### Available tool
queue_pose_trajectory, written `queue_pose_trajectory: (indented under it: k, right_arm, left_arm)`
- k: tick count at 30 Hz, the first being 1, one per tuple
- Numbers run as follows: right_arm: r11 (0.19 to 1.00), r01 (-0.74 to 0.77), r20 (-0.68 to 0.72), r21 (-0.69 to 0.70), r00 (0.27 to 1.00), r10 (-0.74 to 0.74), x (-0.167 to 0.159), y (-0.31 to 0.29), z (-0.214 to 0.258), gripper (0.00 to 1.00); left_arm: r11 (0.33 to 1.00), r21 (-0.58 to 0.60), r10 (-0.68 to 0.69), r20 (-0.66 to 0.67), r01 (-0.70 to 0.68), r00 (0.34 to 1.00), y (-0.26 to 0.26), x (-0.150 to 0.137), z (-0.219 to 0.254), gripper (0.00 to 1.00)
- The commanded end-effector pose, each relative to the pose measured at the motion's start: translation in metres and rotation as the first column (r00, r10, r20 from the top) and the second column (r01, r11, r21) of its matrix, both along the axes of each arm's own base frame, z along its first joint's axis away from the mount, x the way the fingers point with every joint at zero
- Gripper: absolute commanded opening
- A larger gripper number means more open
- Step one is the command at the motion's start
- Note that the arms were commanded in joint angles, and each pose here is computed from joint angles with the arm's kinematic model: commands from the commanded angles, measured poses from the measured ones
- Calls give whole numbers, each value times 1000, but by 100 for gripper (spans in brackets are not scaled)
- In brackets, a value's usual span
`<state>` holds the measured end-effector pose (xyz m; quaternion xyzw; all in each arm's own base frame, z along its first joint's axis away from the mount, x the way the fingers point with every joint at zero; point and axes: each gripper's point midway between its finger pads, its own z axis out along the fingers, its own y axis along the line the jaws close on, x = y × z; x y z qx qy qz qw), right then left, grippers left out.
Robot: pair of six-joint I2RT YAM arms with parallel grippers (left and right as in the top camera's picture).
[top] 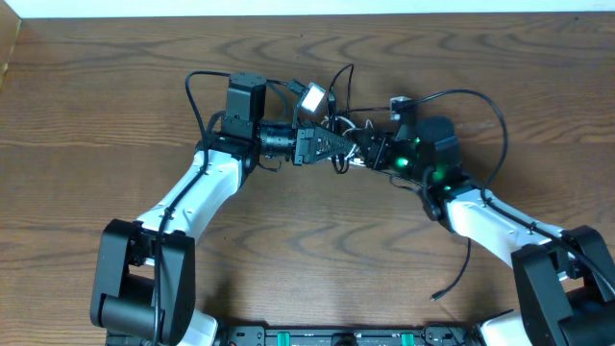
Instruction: Untangle cables
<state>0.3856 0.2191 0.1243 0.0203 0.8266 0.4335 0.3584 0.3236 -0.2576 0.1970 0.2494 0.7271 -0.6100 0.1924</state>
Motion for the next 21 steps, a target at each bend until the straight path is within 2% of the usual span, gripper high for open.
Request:
queue_pose_trajectory:
  k: [1,2,5,11,15,19,21]
  right_arm:
    - [998,51,108,28,993,-54,15,-40,40,1]
    - [995,82,152,52,984,-89,19,-64,62,1]
    - [982,182,223,45,957,-188,22,-112,93,1]
    - [936,353,278,-17,901,-334,4,-187,122,1]
    - [926,376,241,-40,903,-356,-12,-200,120,1]
    - [957,289,187,-21,941,-280,-22,-181,113,1]
    - [966,256,137,-23,958,-251,-27,-170,103,14]
  left_arm:
    - [998,46,52,37,-53,998,1,9,0,8]
    - [989,107,104,16,-105,994,5,14,-13,8]
    - [970,193,150,4,-148,989,11,16,-32,8]
    - [911,345,247,-21,-224,969,27,21,-62,8]
    - [869,405,305,11,-283,952,36,30,-71,8]
    - [875,397,303,-4,-276,953,34,29,-70,8]
    - [910,343,255,-28,-231,966,27,22,-61,8]
